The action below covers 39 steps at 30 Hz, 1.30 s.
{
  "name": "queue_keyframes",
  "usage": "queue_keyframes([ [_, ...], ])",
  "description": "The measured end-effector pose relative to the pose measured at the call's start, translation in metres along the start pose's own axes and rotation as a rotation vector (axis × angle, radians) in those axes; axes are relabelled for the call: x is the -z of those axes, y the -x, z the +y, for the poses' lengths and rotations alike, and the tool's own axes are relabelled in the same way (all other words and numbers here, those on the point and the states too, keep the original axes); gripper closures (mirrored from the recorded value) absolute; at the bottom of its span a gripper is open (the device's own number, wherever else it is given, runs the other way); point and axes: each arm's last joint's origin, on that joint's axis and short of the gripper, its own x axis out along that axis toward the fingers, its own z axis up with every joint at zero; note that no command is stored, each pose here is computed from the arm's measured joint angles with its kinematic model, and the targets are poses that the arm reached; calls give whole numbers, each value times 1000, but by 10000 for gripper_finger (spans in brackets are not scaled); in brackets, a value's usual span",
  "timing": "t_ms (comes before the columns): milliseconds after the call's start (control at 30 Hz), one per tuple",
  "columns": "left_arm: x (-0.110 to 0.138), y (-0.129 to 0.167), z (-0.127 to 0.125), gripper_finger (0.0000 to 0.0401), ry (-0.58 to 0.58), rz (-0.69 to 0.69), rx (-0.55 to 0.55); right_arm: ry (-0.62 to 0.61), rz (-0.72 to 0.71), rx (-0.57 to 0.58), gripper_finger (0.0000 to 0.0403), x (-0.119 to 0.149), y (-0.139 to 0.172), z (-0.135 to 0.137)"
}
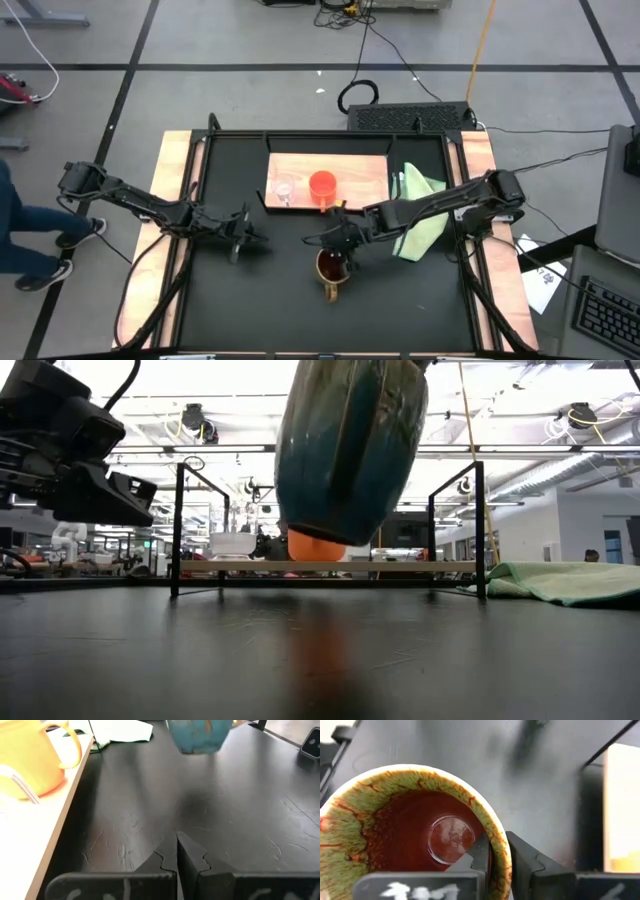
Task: Stack small to large cups/mugs on shelf
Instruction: Put the green mug on the shelf
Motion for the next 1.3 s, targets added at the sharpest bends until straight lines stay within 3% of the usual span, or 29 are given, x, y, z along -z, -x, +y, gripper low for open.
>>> queue_keyframes([
  [167, 0, 0, -1, 400, -5, 2, 14, -10, -126, 30, 374, 20, 16, -3],
  [333, 0, 0, -1, 400, -18, 1, 16, -57, -278, 36, 374, 58, 25, -8],
  [500, 0, 0, 0, 400, -20, -5, 15, -108, -337, 38, 374, 94, 33, -10],
  [800, -1, 0, 0, 400, -22, -9, 15, -125, -482, 34, 374, 128, 35, -11],
  [1067, -1, 0, 0, 400, -10, -8, 16, -131, -487, 54, 374, 132, 34, -15],
  [1300, 0, 0, 0, 400, -9, -5, 18, -146, -352, 134, 374, 119, 51, -29],
])
